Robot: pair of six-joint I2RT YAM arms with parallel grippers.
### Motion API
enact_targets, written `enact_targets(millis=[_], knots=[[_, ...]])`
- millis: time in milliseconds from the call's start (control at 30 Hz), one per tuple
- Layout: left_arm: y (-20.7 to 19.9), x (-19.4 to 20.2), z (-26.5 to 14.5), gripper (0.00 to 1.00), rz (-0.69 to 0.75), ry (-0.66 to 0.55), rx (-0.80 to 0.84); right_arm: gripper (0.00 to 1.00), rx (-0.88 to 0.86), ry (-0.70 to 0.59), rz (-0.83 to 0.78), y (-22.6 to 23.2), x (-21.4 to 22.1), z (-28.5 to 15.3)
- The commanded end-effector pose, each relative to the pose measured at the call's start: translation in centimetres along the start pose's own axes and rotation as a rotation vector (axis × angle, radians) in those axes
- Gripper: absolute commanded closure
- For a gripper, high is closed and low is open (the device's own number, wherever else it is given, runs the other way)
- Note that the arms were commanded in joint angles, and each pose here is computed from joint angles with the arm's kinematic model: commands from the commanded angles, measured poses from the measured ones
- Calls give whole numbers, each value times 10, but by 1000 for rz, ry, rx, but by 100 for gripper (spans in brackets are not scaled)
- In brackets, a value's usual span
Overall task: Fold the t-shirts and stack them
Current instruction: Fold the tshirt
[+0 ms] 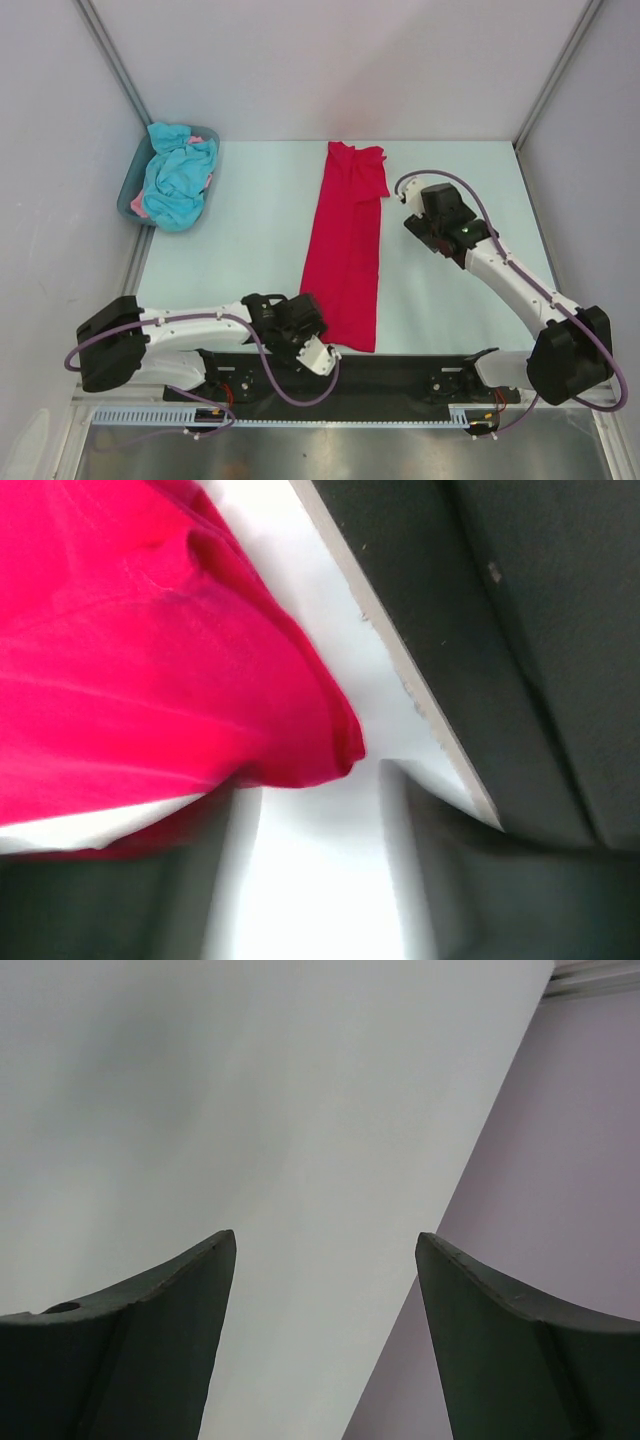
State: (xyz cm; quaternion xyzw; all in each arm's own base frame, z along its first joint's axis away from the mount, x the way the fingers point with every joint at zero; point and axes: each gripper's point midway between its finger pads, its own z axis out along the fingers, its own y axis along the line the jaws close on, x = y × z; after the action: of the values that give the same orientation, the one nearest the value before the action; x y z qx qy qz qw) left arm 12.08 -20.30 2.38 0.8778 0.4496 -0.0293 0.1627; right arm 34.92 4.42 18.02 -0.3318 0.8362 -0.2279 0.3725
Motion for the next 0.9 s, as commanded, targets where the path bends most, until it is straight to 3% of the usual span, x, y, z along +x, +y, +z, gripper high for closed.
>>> enact_targets(millis=[0, 33, 133, 200, 233, 267, 333, 500, 867], knots=[[17, -1, -12, 14, -33, -11, -62, 21, -70, -21, -17, 29, -2, 0], [21, 0, -16, 0, -41, -15, -88, 21, -114, -7, -37, 44, 4, 1], [35, 7, -25, 0, -81, -13, -147, 23, -209, -17, -78, 83, 5, -3], [49, 9, -36, 0, -107, -30, -204, 33, -285, 3, -109, 111, 12, -6], [55, 15, -39, 0, -137, -27, -228, 45, -326, -7, -137, 128, 11, -11], [64, 16, -44, 0, -155, -41, -262, 77, -359, 1, -155, 139, 13, -12], [75, 20, -50, 0, -189, -53, -298, 100, -445, -9, -189, 163, 14, -19], [85, 22, -45, 0, -220, -65, -320, 100, -654, 2, -267, 208, 26, -36], [99, 13, -18, 0, -244, -91, -282, 100, -785, -21, -470, 260, 30, -70]])
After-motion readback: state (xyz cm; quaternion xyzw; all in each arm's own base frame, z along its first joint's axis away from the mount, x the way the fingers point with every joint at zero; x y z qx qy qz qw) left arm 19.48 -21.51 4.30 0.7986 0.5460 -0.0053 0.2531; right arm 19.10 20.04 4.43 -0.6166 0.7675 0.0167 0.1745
